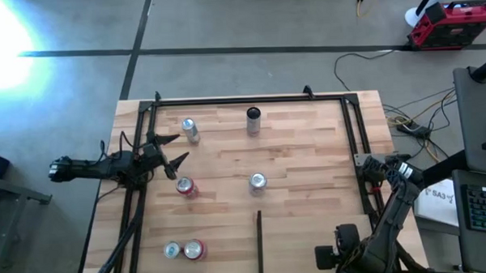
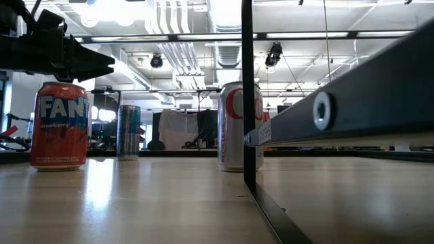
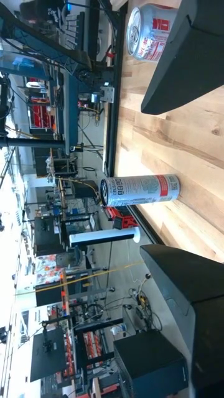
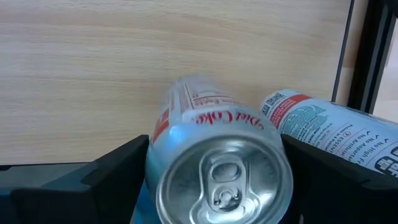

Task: Place canned beverage on shelf
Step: Put the top white/red soda can on the the shelf

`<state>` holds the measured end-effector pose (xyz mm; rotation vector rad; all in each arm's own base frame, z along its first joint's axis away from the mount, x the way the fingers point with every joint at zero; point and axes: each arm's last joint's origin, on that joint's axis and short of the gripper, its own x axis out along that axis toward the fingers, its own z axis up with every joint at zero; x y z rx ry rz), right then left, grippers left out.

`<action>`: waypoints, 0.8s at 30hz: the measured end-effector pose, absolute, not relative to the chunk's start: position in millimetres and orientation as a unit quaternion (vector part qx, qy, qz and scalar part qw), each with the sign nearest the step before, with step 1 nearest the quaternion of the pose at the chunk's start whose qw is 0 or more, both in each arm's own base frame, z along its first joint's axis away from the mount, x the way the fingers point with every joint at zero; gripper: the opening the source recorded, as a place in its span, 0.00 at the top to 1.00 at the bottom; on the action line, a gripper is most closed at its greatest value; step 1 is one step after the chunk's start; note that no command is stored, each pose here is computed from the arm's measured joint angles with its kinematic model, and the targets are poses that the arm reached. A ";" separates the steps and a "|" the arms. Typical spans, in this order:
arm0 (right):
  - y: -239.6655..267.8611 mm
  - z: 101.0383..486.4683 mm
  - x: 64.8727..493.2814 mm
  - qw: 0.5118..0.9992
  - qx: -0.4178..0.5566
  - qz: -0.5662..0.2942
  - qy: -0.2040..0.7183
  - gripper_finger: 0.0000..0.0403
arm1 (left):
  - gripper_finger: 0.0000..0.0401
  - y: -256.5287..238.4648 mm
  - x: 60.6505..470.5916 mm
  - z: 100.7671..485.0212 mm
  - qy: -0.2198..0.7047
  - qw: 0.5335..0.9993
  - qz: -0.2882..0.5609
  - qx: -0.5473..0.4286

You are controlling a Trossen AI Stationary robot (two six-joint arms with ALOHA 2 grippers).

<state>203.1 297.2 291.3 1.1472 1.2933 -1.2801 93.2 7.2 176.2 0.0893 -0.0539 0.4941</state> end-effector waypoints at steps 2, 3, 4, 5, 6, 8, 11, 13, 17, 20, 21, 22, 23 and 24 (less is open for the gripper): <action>297.3 291.3 203.0 0.475 0.469 -0.523 0.530 0.17 | 0.14 7.2 93.2 176.2 -0.027 0.968 0.244 0.044; 297.4 291.3 203.0 0.474 0.469 -0.524 0.531 0.18 | 0.14 7.2 93.2 176.2 -0.027 0.968 0.244 0.044; 297.5 291.3 202.9 0.471 0.469 -0.524 0.533 0.18 | 0.14 7.2 93.2 176.2 -0.027 0.968 0.244 0.044; 297.5 291.3 202.8 0.469 0.468 -0.524 0.535 0.18 | 0.14 7.2 93.2 176.2 -0.027 0.968 0.244 0.044; 297.5 291.3 202.7 0.469 0.468 -0.524 0.535 0.18 | 0.14 7.2 93.2 176.2 -0.027 0.968 0.244 0.044; 297.7 291.3 202.5 0.467 0.468 -0.524 0.537 0.18 | 0.14 7.2 93.2 176.2 -0.027 0.968 0.244 0.044; 297.9 291.3 202.6 0.466 0.469 -0.524 0.537 0.17 | 0.14 7.2 93.2 176.2 -0.027 0.968 0.244 0.044; 298.0 291.3 202.6 0.466 0.469 -0.524 0.538 0.17 | 0.14 7.2 93.2 176.2 -0.027 0.968 0.244 0.044; 297.3 291.2 202.7 0.472 0.468 -0.525 0.532 0.18 | 0.14 7.2 93.2 176.2 -0.027 0.968 0.244 0.044; 296.1 291.1 202.6 0.482 0.461 -0.523 0.530 0.18 | 0.14 7.2 93.2 176.2 -0.026 0.968 0.244 0.044; 295.8 291.1 202.5 0.485 0.459 -0.522 0.531 0.18 | 0.14 7.2 93.2 176.2 -0.027 0.968 0.244 0.044; 295.5 291.2 202.3 0.486 0.457 -0.523 0.531 0.18 | 0.14 7.2 93.2 176.2 -0.027 0.968 0.244 0.044; 295.4 291.2 202.2 0.486 0.456 -0.523 0.531 0.19 | 0.14 7.2 93.2 176.3 -0.027 0.968 0.244 0.044; 295.4 291.2 202.2 0.486 0.456 -0.523 0.531 0.19 | 0.14 7.2 93.2 176.2 -0.027 0.968 0.244 0.044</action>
